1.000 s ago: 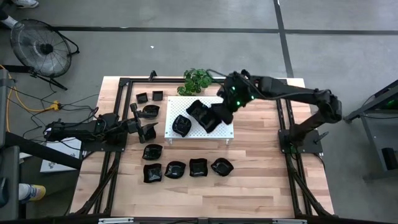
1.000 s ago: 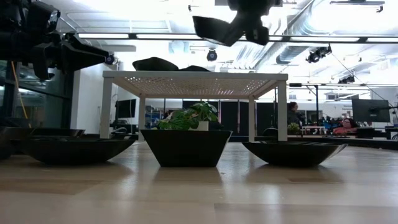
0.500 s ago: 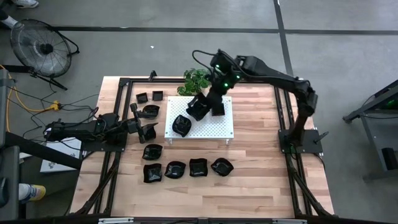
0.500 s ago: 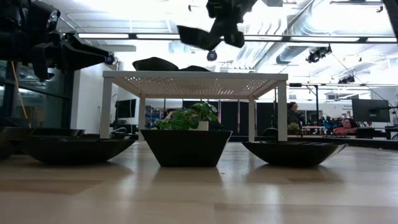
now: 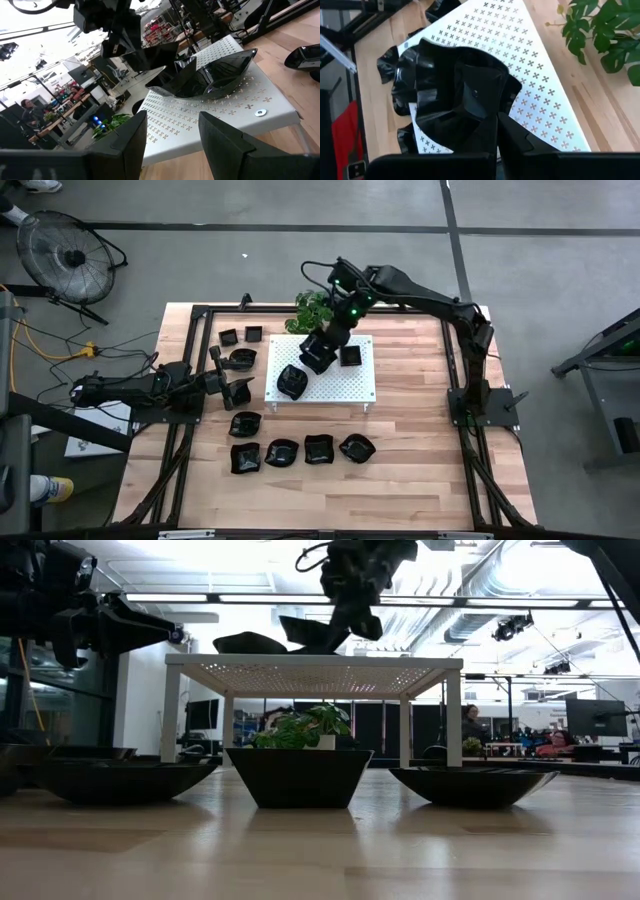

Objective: Pick & Place Mini shaped plates
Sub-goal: Stack the distorted square plate on top of the distorted square plate on the shelf, then stack the leaf shaped plate on top of the leaf shaped plate on the shelf

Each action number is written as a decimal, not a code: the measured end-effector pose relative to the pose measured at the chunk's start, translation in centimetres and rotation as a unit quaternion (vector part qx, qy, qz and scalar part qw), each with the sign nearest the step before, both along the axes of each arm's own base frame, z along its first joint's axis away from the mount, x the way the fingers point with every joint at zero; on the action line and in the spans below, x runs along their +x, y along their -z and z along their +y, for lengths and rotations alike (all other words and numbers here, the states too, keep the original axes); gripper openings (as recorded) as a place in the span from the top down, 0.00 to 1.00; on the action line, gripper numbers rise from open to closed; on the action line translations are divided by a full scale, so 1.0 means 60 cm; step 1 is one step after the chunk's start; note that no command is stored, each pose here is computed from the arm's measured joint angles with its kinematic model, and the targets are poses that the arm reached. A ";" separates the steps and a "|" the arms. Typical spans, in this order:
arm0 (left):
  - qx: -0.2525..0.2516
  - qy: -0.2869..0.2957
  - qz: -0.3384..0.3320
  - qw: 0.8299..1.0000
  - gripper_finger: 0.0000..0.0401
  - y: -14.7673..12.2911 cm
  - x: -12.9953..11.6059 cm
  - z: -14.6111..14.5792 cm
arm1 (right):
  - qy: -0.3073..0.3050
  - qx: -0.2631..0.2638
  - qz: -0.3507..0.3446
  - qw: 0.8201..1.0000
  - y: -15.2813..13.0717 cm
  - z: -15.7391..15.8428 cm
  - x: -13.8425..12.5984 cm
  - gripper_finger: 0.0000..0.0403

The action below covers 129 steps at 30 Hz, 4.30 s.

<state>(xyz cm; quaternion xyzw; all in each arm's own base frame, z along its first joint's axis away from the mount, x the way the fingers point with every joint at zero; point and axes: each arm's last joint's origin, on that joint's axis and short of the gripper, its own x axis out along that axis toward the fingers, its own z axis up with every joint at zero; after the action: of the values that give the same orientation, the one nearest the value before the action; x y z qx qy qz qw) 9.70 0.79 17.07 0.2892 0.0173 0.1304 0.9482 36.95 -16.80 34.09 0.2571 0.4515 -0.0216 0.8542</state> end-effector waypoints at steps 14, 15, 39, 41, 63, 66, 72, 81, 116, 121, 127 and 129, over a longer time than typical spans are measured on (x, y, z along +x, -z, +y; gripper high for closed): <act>0.000 -0.002 0.000 1.000 0.56 0.000 0.000 0.000 | -0.006 0.023 0.014 1.000 0.021 0.009 0.017 1.00; 0.000 -0.002 0.000 1.000 0.56 0.000 0.000 0.000 | -0.006 0.024 0.015 1.000 0.022 0.009 0.017 1.00; 0.000 -0.001 0.000 1.000 0.56 0.000 0.000 0.000 | 0.010 0.042 0.035 0.998 0.035 0.010 0.023 1.00; 0.000 -0.001 0.000 1.000 0.56 0.000 0.000 0.000 | 0.010 0.042 0.035 0.998 0.035 0.010 0.023 1.00; 0.000 0.000 0.000 1.000 0.56 0.000 0.000 0.000 | 0.008 0.043 0.040 0.998 0.042 0.009 0.026 1.00; 0.000 0.000 0.000 1.000 0.56 0.000 0.000 0.000 | 0.008 0.044 0.041 0.998 0.043 0.009 0.027 1.00; 0.000 0.000 0.000 1.000 0.56 0.000 0.000 0.000 | 0.007 0.044 0.042 0.998 0.044 0.009 0.026 1.00; 0.000 0.000 0.000 1.000 0.56 0.000 0.000 0.000 | 0.001 0.039 0.041 0.998 0.044 0.009 0.026 0.94; 0.000 -0.001 0.000 1.000 0.56 0.000 0.000 0.000 | -0.155 -0.017 0.178 0.972 -0.006 0.205 -0.023 0.82; 0.000 0.000 0.000 1.000 0.56 0.000 0.000 0.000 | -0.171 -0.047 0.194 0.965 0.002 0.272 -0.016 0.82; 0.000 0.000 0.000 1.000 0.56 0.000 0.000 0.000 | -0.196 -0.052 0.204 0.958 0.046 0.346 -0.016 0.82; 0.000 0.000 0.000 1.000 0.56 0.000 0.000 0.000 | -0.199 -0.049 0.214 0.955 0.064 0.369 -0.022 0.82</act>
<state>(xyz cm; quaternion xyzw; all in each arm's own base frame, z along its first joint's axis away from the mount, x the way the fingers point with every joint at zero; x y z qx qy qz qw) 9.71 0.79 17.07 0.2892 0.0172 0.1300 0.9482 35.66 5.34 30.22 0.1097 0.6638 0.0720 0.7363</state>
